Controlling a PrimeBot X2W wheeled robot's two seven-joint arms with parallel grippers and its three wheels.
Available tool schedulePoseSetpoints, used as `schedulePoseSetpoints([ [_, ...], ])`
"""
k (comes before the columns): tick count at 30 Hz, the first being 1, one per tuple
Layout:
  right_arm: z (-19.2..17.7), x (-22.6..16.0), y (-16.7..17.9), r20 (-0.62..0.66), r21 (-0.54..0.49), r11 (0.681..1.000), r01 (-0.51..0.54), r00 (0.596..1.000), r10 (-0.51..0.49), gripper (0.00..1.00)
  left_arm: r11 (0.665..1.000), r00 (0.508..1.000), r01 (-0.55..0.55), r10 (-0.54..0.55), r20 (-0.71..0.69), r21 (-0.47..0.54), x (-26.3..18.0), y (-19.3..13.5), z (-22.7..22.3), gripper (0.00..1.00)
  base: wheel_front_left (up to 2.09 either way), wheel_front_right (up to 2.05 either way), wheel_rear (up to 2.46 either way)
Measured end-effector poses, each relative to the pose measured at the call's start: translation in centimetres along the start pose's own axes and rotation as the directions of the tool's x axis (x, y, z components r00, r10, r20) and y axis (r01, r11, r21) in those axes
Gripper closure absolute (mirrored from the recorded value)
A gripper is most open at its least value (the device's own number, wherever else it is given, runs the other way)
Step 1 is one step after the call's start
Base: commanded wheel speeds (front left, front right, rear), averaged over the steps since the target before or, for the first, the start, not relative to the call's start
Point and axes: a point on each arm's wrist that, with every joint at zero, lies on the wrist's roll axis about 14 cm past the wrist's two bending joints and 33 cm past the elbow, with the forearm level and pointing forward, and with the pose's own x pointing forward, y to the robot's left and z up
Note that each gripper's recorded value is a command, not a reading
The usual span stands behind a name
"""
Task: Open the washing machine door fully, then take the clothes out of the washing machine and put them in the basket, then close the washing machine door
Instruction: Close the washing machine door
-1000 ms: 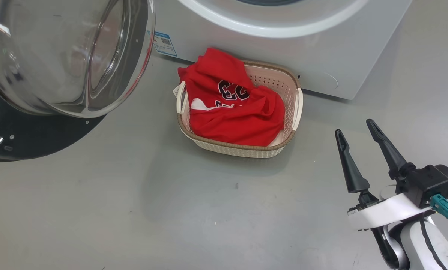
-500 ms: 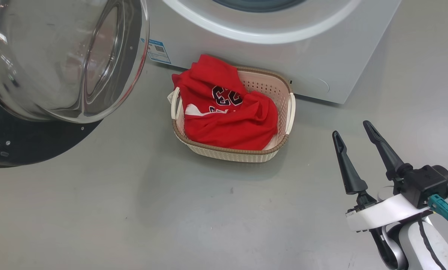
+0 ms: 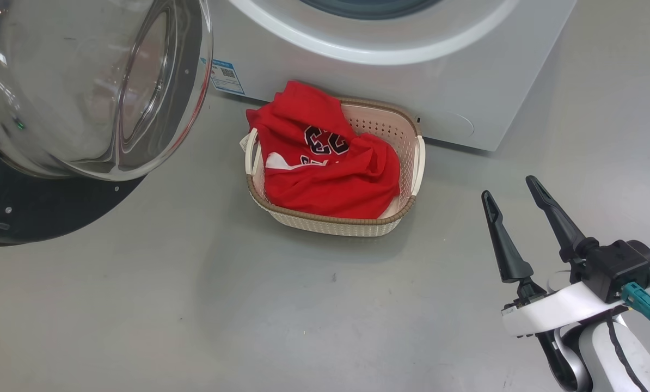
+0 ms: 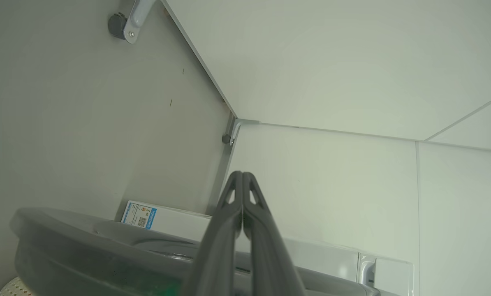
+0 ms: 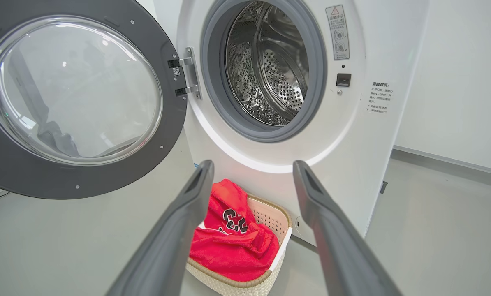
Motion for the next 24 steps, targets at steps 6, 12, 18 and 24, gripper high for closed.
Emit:
schedulePoseSetpoints([
  [6,-0.1,-0.1,-0.2,-0.001,0.001,1.000,0.005,1.000,-0.005,0.00,0.999,0.997,-0.018,0.020,-0.071,0.028,0.5,-0.1,-1.4,1.00,0.00,0.00,0.00],
  [12,-0.1,-0.2,-0.4,0.001,0.003,1.000,0.013,1.000,-0.013,0.00,0.997,0.990,-0.025,0.035,-0.136,0.076,0.9,-0.4,-2.7,1.00,0.00,0.00,0.00],
  [18,-0.1,-0.3,-0.5,-0.001,0.001,1.000,0.018,1.000,-0.018,0.00,0.995,0.984,-0.036,0.051,-0.172,0.088,1.0,-0.2,-3.1,1.00,0.00,0.00,0.00],
  [24,0.1,-0.3,-0.6,0.004,-0.003,1.000,0.019,1.000,-0.018,0.00,0.995,0.976,-0.045,0.062,-0.210,0.085,0.8,0.1,-3.6,1.00,0.00,0.00,0.00],
])
